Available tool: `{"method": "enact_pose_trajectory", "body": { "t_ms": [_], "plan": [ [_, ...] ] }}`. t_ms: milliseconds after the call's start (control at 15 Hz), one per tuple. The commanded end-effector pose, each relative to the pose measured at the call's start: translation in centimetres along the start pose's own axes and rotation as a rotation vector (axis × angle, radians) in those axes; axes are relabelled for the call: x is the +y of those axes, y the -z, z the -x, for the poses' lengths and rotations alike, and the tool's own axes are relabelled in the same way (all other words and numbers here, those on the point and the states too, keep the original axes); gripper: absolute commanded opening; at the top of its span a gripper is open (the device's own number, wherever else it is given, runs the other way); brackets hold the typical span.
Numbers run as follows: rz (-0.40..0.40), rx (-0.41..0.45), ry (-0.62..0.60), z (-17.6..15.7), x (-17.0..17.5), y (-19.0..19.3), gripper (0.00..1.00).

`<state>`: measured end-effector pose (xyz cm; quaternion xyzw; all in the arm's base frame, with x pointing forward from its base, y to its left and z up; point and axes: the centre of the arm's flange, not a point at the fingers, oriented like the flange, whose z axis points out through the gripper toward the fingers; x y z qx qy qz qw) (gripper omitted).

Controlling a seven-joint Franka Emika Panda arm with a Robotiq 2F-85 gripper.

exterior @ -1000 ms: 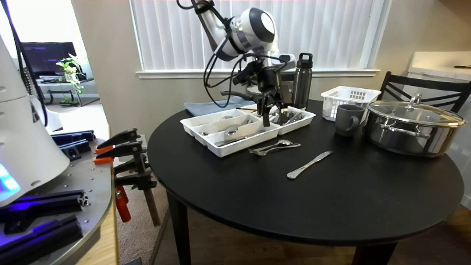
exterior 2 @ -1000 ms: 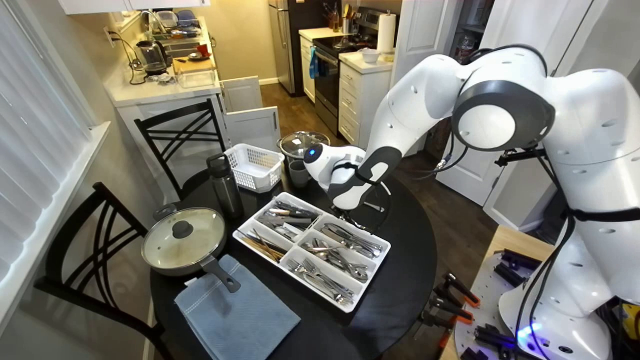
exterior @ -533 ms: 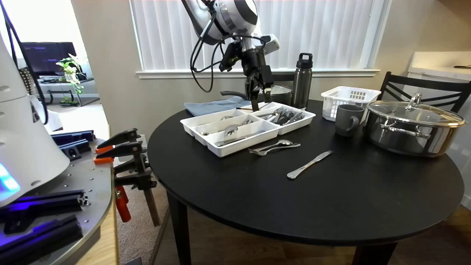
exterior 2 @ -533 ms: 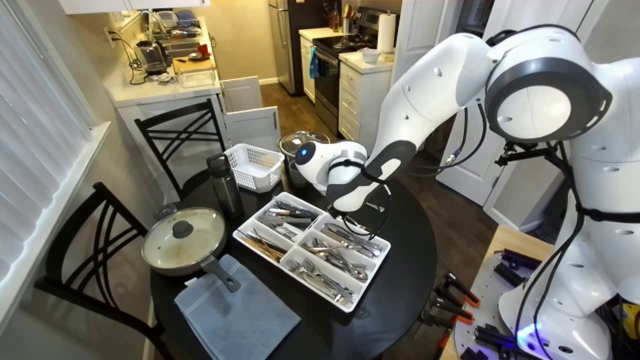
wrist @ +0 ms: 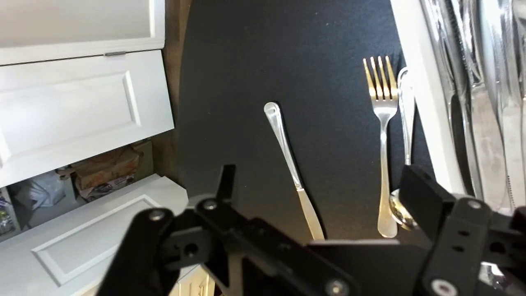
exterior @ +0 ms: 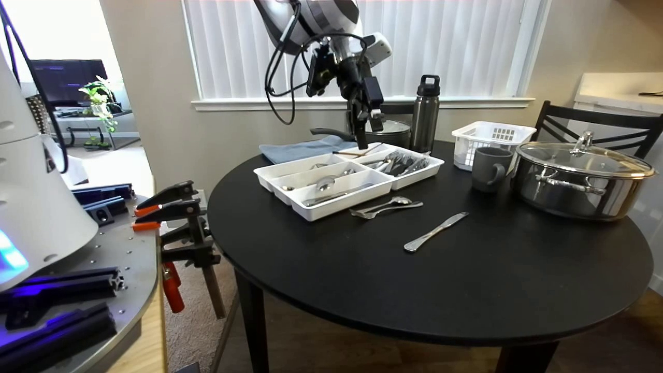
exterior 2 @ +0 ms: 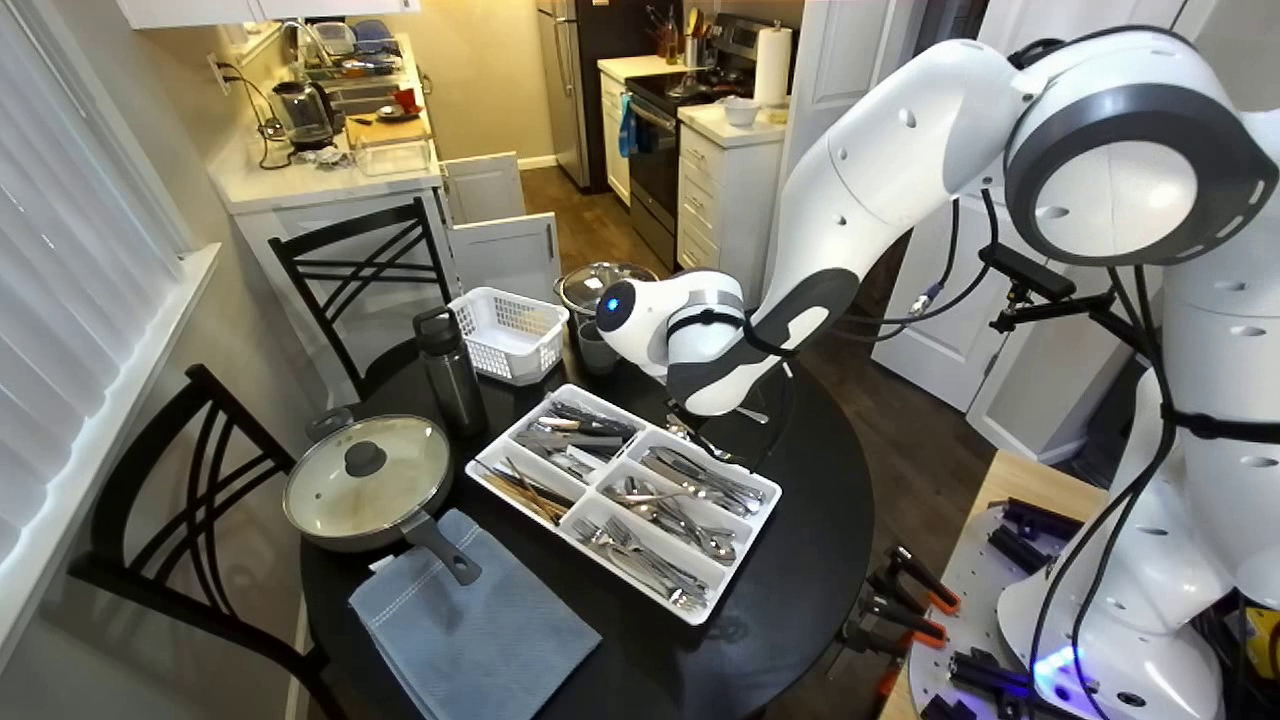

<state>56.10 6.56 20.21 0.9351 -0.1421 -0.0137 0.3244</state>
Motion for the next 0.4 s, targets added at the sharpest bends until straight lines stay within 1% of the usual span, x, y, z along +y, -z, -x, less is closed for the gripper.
{"method": "enact_pose_trajectory", "body": {
  "t_ms": [0,333],
  "plan": [
    [0.003,0.002,-0.003,0.02,0.22,0.18,1.0],
    [0.003,0.004,-0.002,0.13,0.36,0.32,1.0]
  ]
}}
